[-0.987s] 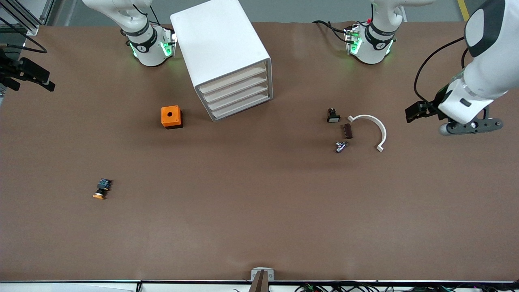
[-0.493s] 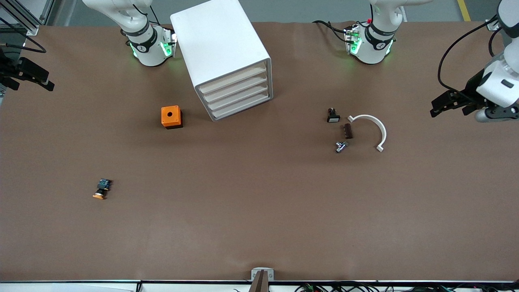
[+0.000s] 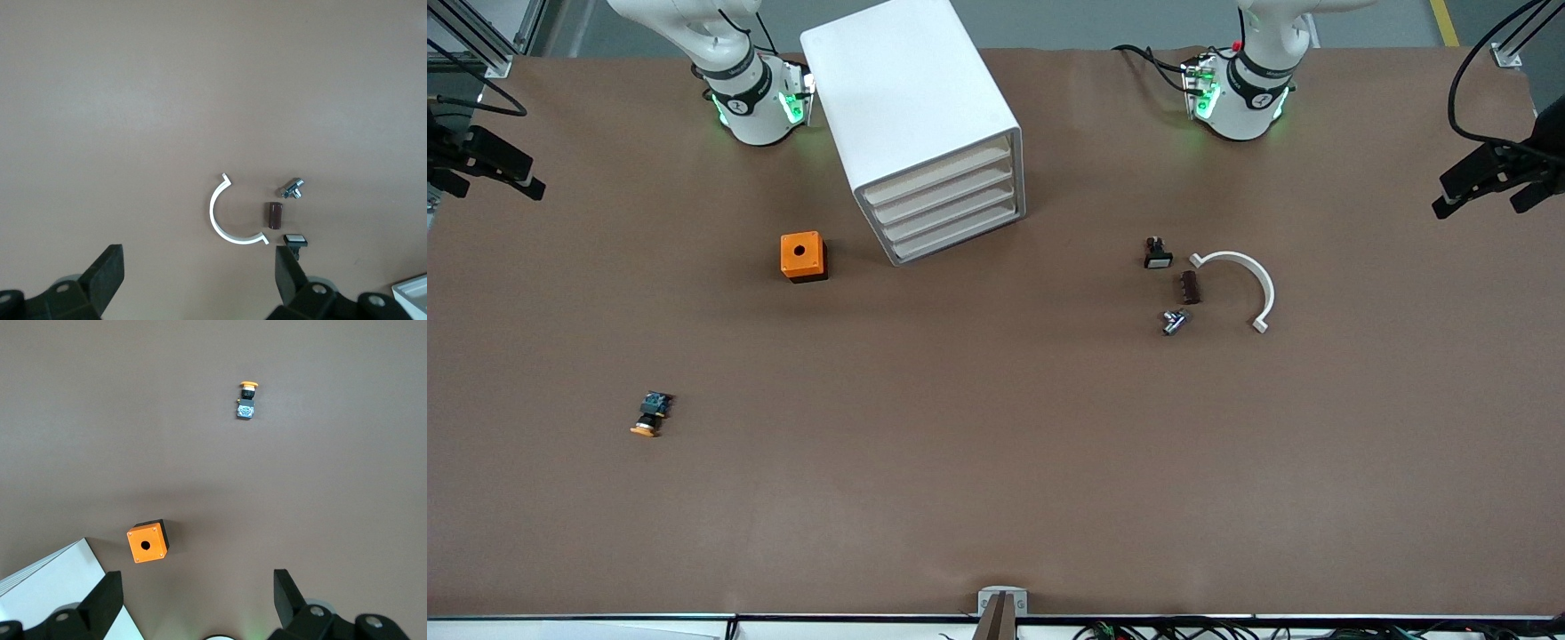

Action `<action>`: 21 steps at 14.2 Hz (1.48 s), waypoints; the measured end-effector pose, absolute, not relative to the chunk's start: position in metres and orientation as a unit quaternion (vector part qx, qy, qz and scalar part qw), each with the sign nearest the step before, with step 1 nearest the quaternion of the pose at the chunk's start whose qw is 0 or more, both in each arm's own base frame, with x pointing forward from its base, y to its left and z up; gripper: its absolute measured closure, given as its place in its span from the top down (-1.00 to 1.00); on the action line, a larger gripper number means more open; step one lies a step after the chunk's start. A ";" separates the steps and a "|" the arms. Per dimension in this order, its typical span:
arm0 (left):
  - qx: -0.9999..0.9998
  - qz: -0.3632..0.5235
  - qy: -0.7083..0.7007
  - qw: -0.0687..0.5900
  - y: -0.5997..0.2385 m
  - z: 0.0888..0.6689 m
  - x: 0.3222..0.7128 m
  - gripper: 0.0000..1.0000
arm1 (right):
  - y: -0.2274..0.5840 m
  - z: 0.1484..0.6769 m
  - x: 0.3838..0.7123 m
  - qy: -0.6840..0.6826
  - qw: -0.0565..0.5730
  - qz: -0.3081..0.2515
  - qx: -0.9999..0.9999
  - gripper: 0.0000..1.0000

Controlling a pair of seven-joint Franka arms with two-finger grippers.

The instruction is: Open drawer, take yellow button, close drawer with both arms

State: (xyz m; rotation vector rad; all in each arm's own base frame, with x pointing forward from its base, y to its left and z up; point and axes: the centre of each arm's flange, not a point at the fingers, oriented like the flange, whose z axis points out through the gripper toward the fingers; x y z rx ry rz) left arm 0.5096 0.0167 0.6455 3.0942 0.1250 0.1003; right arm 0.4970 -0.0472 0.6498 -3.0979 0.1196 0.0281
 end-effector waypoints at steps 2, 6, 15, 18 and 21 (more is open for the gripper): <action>0.998 0.034 0.043 0.023 0.021 0.649 0.508 1.00 | -0.048 0.650 0.497 0.040 0.021 0.009 -0.999 1.00; 0.998 0.037 0.043 0.023 0.021 0.653 0.506 1.00 | -0.048 0.649 0.497 0.040 0.021 0.010 -0.999 1.00; 0.999 0.019 0.041 0.023 0.020 0.658 0.503 1.00 | -0.048 0.647 0.497 0.040 0.021 0.011 -0.999 1.00; 0.999 0.015 0.039 0.023 0.018 0.654 0.506 1.00 | -0.048 0.646 0.497 0.040 0.021 0.012 -0.999 1.00; 0.999 0.018 0.039 0.022 0.018 0.656 0.512 1.00 | -0.048 0.644 0.497 0.040 0.021 0.014 -0.999 1.00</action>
